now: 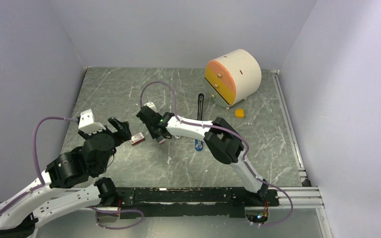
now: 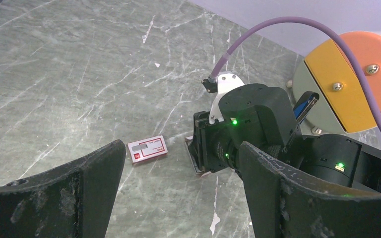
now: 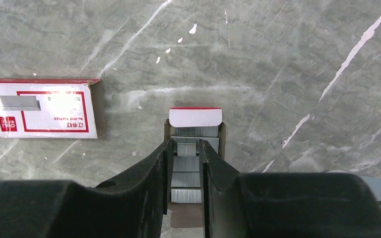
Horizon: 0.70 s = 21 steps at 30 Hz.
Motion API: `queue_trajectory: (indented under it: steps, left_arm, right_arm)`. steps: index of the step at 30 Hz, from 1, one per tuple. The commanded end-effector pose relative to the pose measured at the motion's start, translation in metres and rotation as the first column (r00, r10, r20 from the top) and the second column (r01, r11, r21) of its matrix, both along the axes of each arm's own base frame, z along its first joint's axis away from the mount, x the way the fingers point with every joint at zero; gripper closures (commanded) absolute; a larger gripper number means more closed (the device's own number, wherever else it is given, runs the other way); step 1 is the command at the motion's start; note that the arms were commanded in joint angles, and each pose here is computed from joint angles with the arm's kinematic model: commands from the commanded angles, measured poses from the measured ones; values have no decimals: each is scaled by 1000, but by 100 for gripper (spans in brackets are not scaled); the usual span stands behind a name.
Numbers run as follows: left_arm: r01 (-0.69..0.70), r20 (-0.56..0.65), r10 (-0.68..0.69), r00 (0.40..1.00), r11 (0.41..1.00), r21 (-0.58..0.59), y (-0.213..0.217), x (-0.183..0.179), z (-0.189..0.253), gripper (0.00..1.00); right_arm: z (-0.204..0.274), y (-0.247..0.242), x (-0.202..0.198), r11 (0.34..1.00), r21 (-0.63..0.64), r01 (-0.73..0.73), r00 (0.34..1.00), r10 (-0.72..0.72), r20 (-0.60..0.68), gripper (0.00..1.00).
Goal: Load the staples into the stapler
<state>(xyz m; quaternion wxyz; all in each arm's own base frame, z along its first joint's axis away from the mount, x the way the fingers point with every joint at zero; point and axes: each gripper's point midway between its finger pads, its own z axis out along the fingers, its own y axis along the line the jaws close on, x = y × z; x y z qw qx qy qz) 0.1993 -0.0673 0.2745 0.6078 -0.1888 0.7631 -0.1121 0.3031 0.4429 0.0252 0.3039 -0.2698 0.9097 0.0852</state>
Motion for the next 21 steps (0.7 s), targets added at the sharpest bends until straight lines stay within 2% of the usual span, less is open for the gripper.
queue_trajectory:
  steps: [1, 5, 11, 17, 21]
  left_arm:
    - [-8, 4, 8, 1000, 1000, -11, 0, 1, -1, 11]
    - [-9, 4, 9, 1000, 1000, -11, 0, 1, -1, 11]
    - [-9, 2, 9, 1000, 1000, -8, 0, 1, -1, 11]
    - [-10, 4, 10, 1000, 1000, -11, 1, 0, -1, 11]
    - [-8, 4, 8, 1000, 1000, -11, 0, 1, -1, 11]
  right_arm:
    - [-5, 2, 6, 1000, -13, 18, 1000, -18, 8, 73]
    - [-4, 2, 6, 1000, -10, 20, 1000, -20, 8, 76]
    - [-7, 1, 7, 1000, -17, 23, 1000, -23, -3, 69]
    - [-6, -1, 7, 999, -20, 31, 1000, -31, 3, 77]
    - [4, -3, 10, 999, -15, 36, 999, -36, 25, 79]
